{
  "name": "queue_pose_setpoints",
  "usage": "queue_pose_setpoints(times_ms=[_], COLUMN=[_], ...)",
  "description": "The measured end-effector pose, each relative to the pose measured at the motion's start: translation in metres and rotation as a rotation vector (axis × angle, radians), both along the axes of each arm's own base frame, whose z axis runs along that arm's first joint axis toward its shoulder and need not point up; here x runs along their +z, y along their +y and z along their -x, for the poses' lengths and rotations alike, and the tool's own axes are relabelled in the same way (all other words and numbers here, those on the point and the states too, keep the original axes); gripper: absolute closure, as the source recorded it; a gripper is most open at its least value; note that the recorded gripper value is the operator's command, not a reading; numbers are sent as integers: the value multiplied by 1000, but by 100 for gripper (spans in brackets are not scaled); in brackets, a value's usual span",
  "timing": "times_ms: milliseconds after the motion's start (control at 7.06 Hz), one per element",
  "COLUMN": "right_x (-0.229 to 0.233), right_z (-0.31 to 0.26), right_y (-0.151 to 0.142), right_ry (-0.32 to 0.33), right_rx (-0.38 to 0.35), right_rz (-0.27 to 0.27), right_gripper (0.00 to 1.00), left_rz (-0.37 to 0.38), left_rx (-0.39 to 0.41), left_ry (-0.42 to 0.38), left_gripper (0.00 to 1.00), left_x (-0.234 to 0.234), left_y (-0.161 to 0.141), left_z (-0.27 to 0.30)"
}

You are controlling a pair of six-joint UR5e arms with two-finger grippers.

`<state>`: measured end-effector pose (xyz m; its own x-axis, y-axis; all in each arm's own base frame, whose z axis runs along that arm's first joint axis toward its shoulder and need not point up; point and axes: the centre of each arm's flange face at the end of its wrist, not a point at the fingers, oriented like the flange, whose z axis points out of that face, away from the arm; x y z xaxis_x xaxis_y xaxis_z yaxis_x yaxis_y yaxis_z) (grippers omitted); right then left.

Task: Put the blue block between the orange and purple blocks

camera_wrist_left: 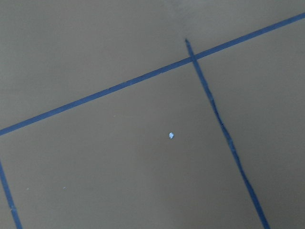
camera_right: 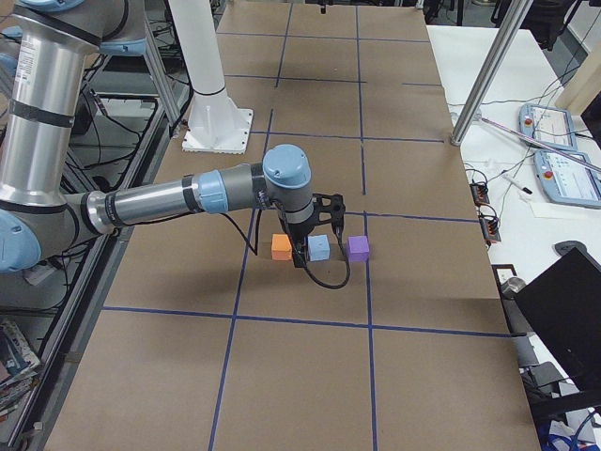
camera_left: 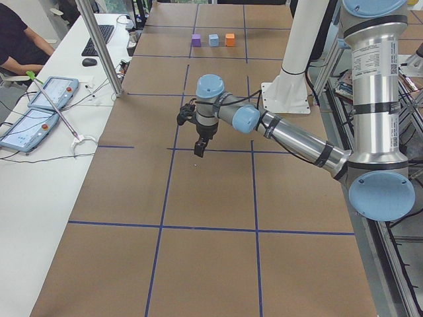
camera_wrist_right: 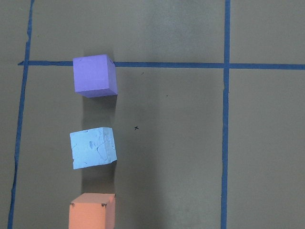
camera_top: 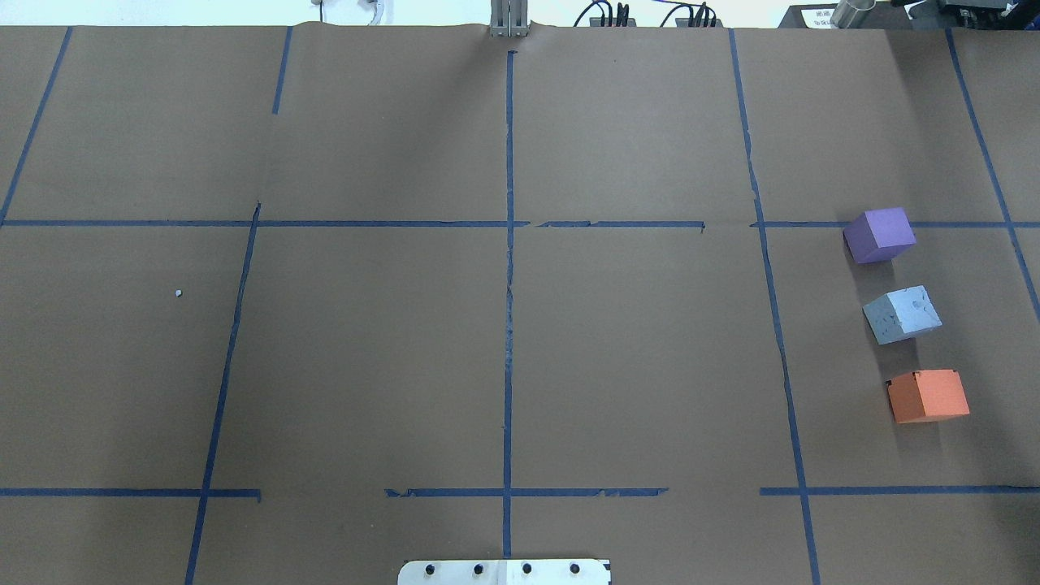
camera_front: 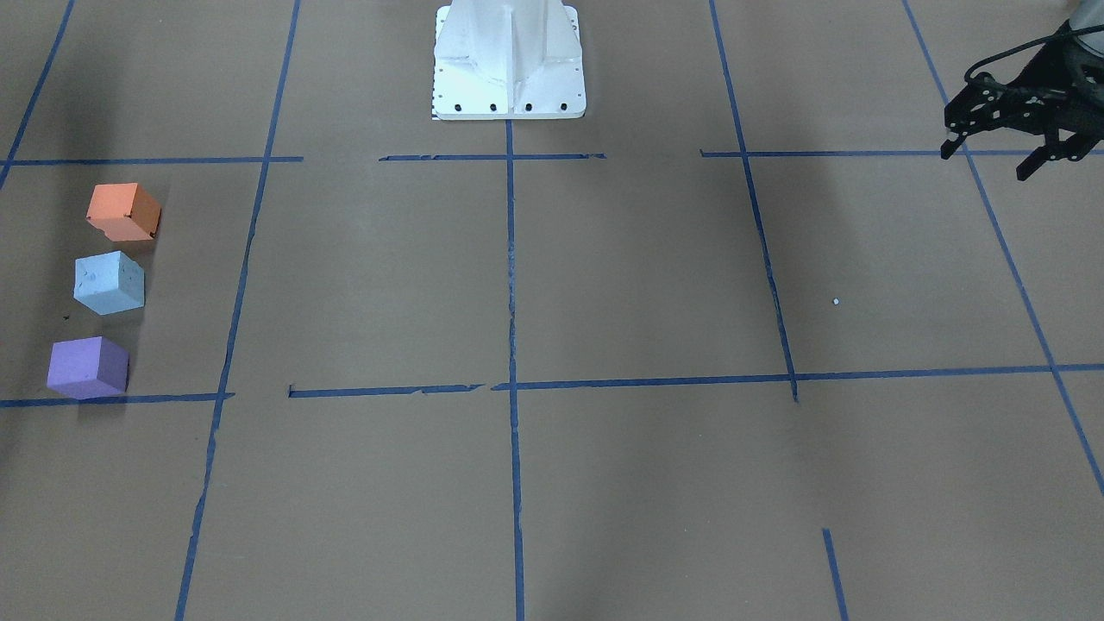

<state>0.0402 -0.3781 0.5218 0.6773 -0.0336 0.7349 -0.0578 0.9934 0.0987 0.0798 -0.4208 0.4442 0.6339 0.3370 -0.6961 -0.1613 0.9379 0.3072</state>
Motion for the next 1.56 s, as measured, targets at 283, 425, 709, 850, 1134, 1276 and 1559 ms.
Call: queue_pose_setpoints(times_ms=[283, 425, 709, 850, 1134, 1276, 1559], right_x=[3, 4, 5, 5, 4, 4, 4], right_z=[0, 0, 0, 0, 0, 0, 0], right_y=[0, 0, 1, 1, 1, 1, 0], right_ry=[1, 1, 1, 1, 1, 1, 1], right_rx=[0, 0, 0, 0, 0, 0, 0], right_rz=[13, 16, 18, 18, 18, 17, 15], right_gripper=[0, 0, 0, 0, 0, 0, 0], left_rz=[1, -1, 16, 24, 41, 48, 64], left_rx=[-6, -13, -20, -25, -39, -42, -46], left_ry=[22, 18, 9, 5, 6, 6, 0], left_gripper=[0, 0, 0, 0, 0, 0, 0], left_x=[42, 53, 62, 63, 67, 70, 79], left_y=[-13, -16, -18, -17, -11, -10, -11], left_z=[47, 60, 67, 70, 76, 77, 78])
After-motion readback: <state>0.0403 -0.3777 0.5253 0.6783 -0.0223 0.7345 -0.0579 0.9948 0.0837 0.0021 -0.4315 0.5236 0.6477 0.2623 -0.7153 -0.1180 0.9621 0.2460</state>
